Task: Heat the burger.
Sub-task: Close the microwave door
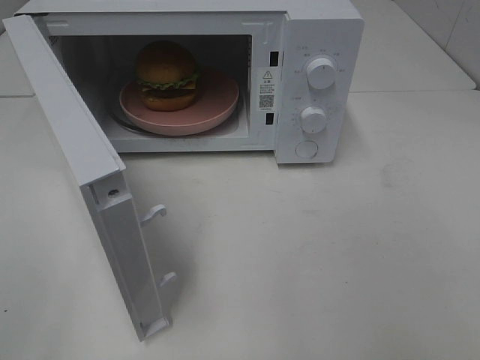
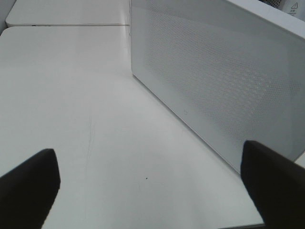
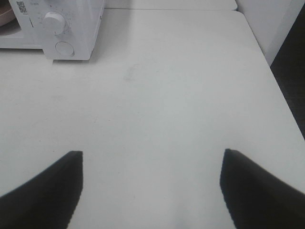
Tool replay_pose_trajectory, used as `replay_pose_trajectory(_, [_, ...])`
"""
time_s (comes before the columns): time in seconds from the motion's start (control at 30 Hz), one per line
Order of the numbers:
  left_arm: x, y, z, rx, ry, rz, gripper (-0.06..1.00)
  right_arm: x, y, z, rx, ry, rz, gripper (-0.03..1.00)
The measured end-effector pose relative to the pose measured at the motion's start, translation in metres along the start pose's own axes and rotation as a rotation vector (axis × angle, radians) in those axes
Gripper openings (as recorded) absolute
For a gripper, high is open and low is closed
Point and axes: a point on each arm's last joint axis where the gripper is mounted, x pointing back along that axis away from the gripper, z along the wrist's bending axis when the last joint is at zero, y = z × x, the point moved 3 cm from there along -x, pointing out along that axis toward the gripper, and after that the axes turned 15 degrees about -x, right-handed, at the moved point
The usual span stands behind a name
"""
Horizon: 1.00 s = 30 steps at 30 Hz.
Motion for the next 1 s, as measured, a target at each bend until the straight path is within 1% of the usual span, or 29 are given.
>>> replay_pose_trajectory(0.73, [0.0, 0.0, 0.0, 0.0, 0.0, 0.0, 0.97, 0.0, 0.0, 0.0, 0.0, 0.0, 0.0, 0.76])
replay_pose_trajectory(0.83, [0.0, 0.0, 0.0, 0.024, 0.001, -0.003, 0.97, 0.0, 0.0, 0.0, 0.0, 0.0, 0.0, 0.76])
replay_pose_trajectory(0.9, [0.002, 0.002, 0.0, 0.032, 0.004, -0.011, 0.97, 0.0, 0.0, 0.0, 0.0, 0.0, 0.0, 0.76])
replay_pose_trajectory(0.97, [0.005, 0.016, 0.004, 0.053, 0.021, -0.053, 0.91, 0.0, 0.0, 0.0, 0.0, 0.0, 0.0, 0.76])
replay_pose_trajectory(1.0, [0.005, 0.016, 0.004, 0.053, 0.021, -0.053, 0.91, 0.0, 0.0, 0.0, 0.0, 0.0, 0.0, 0.76])
